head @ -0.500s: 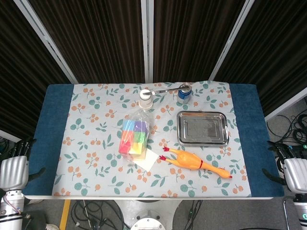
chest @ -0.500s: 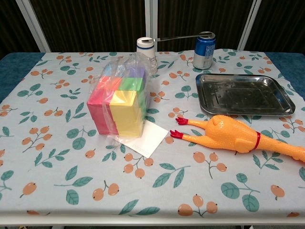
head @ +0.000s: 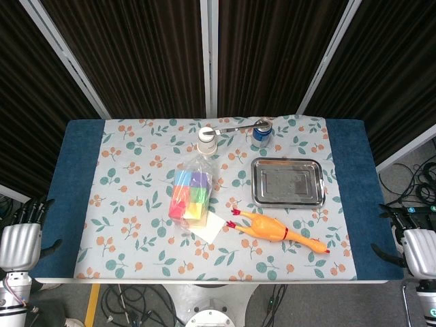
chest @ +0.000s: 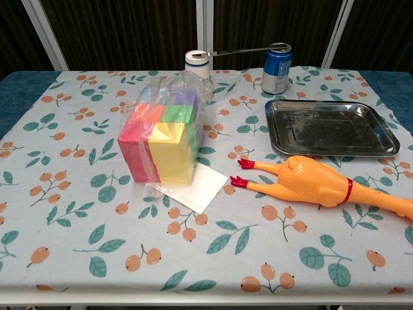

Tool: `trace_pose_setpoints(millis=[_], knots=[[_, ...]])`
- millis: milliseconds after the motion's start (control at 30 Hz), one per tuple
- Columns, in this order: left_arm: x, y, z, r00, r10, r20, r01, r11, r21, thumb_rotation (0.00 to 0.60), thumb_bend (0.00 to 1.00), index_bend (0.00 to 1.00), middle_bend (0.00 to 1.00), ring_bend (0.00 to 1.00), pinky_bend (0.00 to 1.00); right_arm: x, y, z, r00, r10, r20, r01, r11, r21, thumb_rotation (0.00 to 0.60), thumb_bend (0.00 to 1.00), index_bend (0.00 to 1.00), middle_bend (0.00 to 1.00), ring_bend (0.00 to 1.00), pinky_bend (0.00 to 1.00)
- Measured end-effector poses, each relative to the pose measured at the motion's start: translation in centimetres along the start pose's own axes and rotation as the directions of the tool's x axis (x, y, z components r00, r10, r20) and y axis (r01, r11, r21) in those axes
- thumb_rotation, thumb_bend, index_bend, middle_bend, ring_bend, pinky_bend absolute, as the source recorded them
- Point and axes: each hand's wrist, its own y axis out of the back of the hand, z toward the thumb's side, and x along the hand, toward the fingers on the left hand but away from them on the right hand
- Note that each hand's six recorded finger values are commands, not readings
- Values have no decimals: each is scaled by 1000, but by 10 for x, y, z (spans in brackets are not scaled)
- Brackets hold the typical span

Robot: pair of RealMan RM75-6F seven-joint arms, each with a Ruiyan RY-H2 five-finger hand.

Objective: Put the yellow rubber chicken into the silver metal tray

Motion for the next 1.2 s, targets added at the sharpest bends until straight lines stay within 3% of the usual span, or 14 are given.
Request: trace_pose_setpoints(millis=[300, 500, 633, 833, 1200], knots=[[-3, -4, -1, 1000, -15, -1, 15, 999, -39, 600, 125, 205, 189, 133, 214, -8, -29, 21, 993, 119, -1, -119, 993, -19, 600, 61, 155, 318, 190, 340], [-7, -6, -5, 1000, -18, -6, 18, 997, -69, 600, 124, 206, 189, 133, 214, -29, -74, 52, 974, 226, -33, -226, 974, 6, 600, 0, 157, 322, 187, 340], [-9, -7, -9, 1000, -22, -9, 21, 997, -79, 600, 124, 205, 189, 133, 214, -43, -107, 79, 958, 277, -68, -278, 960, -3, 600, 0, 218, 336, 187, 340], [-11, -10, -13, 1000, -28, -12, 27, 996, -90, 600, 124, 206, 189, 133, 215, -56, -140, 102, 942, 325, -81, -325, 946, 5, 600, 8, 297, 370, 190, 348], [-12, -15, -17, 999, -42, -14, 40, 994, -105, 600, 125, 205, 189, 133, 215, -64, -170, 107, 930, 361, -68, -357, 932, 61, 600, 70, 405, 453, 266, 385]])
